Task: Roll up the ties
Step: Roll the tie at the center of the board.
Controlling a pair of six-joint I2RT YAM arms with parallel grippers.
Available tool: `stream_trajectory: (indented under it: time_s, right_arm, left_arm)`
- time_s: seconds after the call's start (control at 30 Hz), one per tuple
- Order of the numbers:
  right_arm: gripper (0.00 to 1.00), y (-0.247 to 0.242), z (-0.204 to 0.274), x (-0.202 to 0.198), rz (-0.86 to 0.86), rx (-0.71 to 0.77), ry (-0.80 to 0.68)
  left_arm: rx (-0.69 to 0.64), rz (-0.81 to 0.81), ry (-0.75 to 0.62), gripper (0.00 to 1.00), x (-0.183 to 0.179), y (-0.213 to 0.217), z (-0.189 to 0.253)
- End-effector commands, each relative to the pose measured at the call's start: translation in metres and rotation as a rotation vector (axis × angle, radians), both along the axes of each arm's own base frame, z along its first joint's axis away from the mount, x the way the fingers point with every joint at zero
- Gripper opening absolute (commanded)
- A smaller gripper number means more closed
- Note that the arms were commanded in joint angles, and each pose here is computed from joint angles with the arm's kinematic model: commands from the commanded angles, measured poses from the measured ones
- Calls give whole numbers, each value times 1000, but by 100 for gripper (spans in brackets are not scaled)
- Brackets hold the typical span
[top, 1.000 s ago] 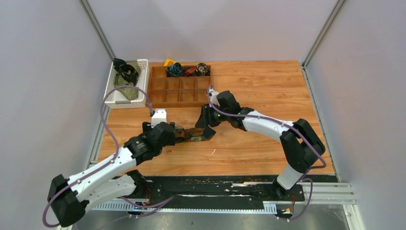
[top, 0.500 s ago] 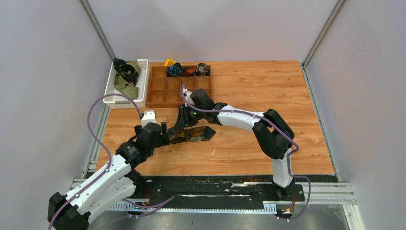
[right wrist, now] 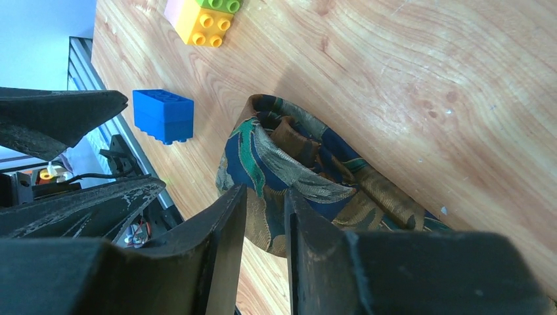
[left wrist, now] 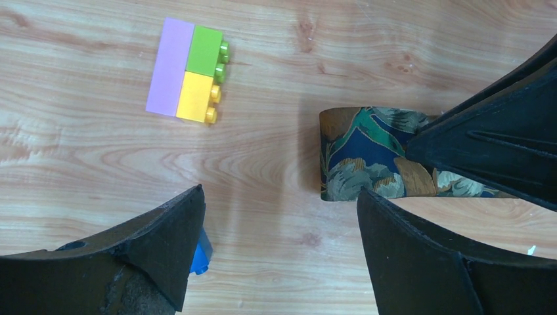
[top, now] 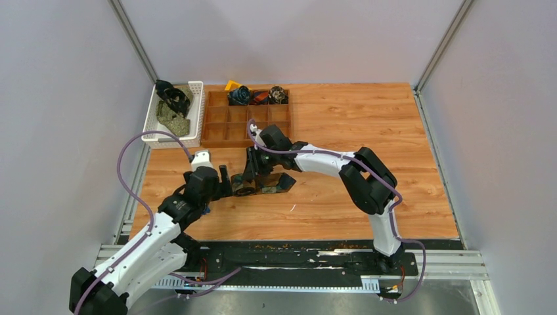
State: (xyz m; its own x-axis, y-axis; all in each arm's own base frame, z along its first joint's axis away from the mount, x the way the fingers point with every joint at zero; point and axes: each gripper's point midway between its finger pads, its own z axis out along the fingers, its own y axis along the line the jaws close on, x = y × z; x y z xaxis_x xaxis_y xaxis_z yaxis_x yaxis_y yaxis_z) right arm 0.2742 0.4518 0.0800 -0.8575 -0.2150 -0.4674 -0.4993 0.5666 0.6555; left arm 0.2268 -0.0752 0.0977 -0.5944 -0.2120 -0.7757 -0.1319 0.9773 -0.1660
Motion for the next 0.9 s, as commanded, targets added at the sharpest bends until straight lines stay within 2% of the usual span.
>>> stream_trajectory:
  time_s: [0.0, 0.63, 0.87]
  right_arm:
    - [28, -5, -3, 2, -10, -29, -24]
    - [24, -22, -15, -5, -17, -43, -23]
    - [23, -24, -17, -7, -16, -40, -21]
  left_arm:
    - [-69, -53, -45, 92, 12, -13, 7]
    - [-301, -174, 6, 92, 30, -49, -19]
    - [-393, -214, 19, 89, 36, -59, -27]
